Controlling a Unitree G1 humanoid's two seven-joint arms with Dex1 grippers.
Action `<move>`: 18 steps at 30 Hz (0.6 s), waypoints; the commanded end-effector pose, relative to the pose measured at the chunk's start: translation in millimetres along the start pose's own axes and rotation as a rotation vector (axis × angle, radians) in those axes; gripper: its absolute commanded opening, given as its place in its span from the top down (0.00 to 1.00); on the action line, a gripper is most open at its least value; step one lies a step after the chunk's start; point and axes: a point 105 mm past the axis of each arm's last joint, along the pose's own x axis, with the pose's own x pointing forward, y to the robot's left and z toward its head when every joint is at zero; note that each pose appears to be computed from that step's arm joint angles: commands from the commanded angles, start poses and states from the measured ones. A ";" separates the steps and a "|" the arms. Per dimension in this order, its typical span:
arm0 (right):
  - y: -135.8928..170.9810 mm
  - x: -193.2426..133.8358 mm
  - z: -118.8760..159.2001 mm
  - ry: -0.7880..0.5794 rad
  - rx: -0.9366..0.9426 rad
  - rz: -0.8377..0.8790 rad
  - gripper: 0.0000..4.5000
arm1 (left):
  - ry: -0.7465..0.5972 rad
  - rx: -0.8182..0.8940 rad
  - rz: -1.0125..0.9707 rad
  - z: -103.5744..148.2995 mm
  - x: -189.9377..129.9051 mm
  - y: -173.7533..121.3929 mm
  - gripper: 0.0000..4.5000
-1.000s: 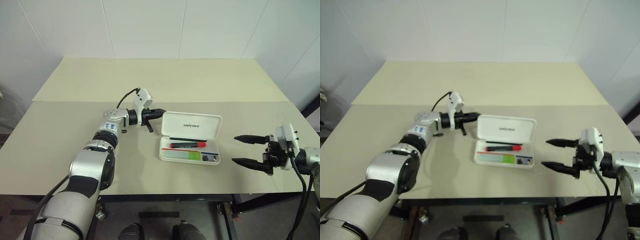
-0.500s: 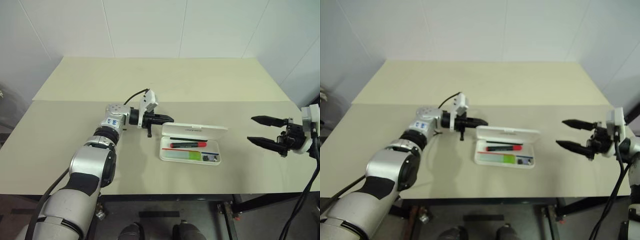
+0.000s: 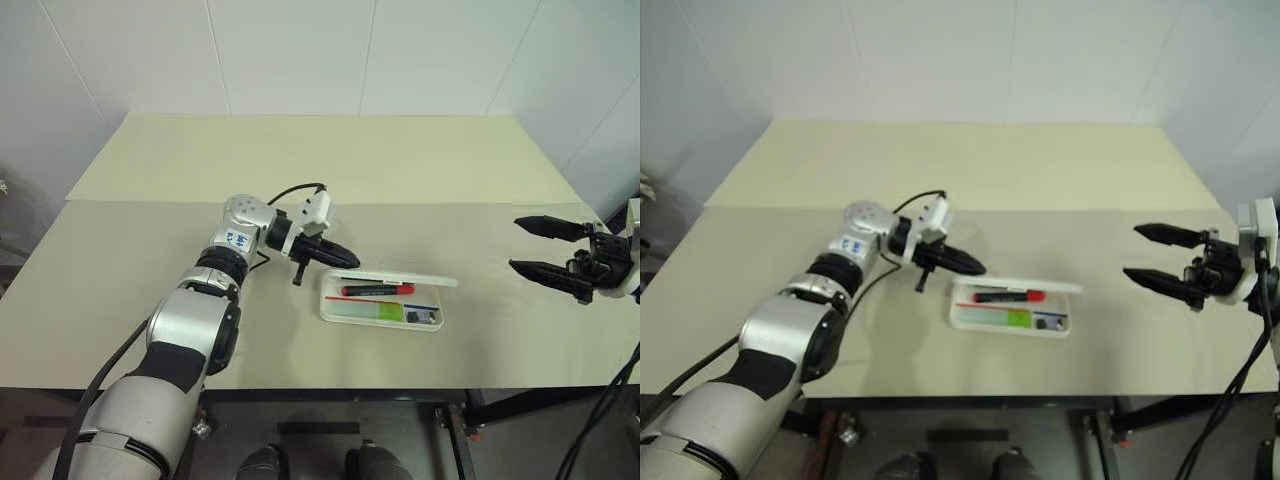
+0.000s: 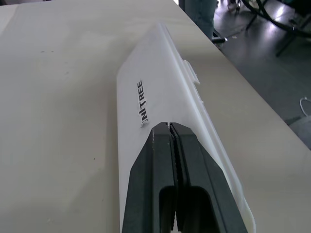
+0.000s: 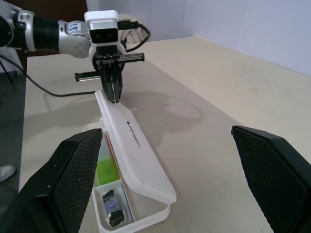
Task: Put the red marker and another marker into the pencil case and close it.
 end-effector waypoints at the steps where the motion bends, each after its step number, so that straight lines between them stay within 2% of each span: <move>1: 10.8 -2.0 13.5 0.004 -0.047 0.106 0.00 | 0.058 0.062 -0.090 -1.0 6.6 -8.6 0.99; 9: 10.5 0.3 9.9 0.020 -0.048 0.116 0.00 | 0.197 0.139 -0.224 -23.5 18.1 -27.8 0.99; 15: 14.0 2.1 8.5 0.009 -0.033 0.133 0.00 | 0.411 0.198 -0.197 -52.8 17.9 -27.2 0.99; 18: 16.0 2.6 7.3 0.012 -0.023 0.142 0.00 | 0.451 0.218 -0.208 -58.9 15.8 -28.9 0.99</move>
